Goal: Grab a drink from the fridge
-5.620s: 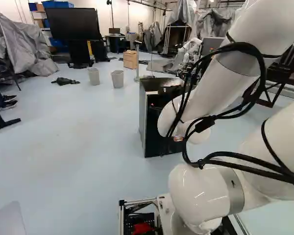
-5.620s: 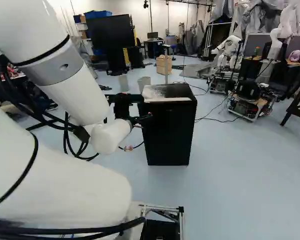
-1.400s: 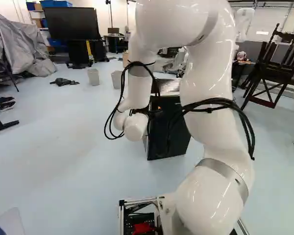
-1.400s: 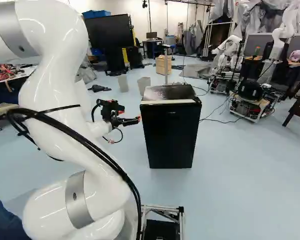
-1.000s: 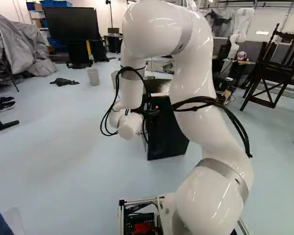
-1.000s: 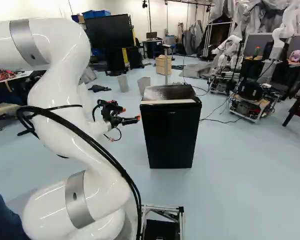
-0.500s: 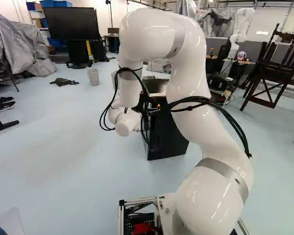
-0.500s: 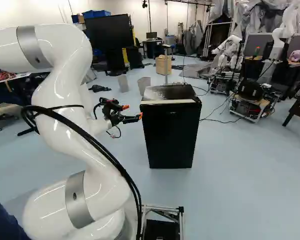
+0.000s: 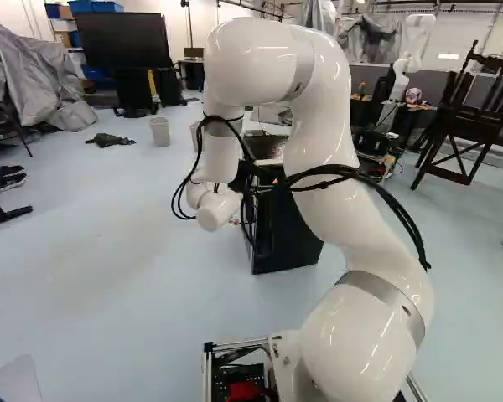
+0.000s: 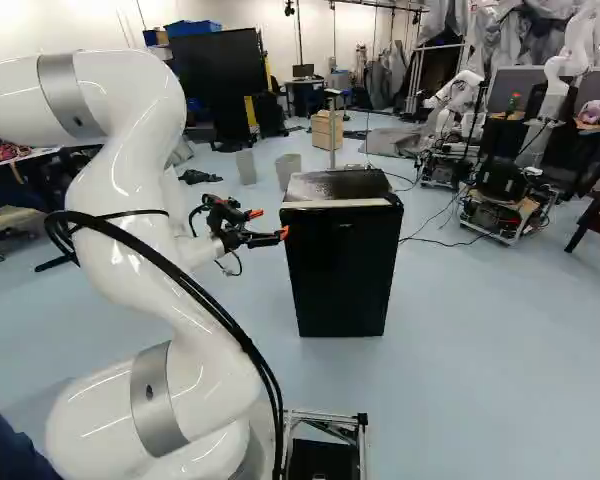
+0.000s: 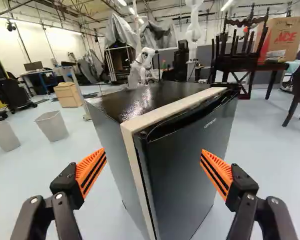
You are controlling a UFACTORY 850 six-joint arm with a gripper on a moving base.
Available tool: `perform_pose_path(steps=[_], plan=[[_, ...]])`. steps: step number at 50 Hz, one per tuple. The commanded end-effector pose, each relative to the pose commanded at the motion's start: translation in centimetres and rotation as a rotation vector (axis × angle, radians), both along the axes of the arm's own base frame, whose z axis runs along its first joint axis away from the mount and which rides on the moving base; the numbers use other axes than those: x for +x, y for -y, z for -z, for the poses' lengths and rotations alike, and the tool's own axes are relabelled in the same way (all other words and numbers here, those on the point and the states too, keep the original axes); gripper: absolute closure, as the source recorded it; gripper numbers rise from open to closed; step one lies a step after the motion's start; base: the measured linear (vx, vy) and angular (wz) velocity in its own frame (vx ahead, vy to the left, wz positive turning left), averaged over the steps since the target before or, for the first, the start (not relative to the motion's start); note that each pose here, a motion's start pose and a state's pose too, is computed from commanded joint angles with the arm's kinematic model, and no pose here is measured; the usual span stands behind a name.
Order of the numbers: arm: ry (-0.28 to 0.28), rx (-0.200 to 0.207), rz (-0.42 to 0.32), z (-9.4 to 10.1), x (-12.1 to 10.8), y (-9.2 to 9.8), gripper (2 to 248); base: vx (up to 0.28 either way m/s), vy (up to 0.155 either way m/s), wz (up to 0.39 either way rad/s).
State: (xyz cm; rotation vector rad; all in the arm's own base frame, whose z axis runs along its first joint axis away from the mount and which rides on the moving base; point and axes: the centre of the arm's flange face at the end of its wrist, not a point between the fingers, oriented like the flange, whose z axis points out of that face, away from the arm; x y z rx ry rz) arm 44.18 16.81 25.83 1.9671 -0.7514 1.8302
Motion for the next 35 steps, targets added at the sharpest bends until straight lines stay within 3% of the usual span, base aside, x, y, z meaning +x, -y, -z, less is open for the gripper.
perform_pose_path(steps=[35], plan=[[0.017, 0.018, 0.047, 0.3, 2.2, 0.4, 3, 0.0, 0.0, 0.0]])
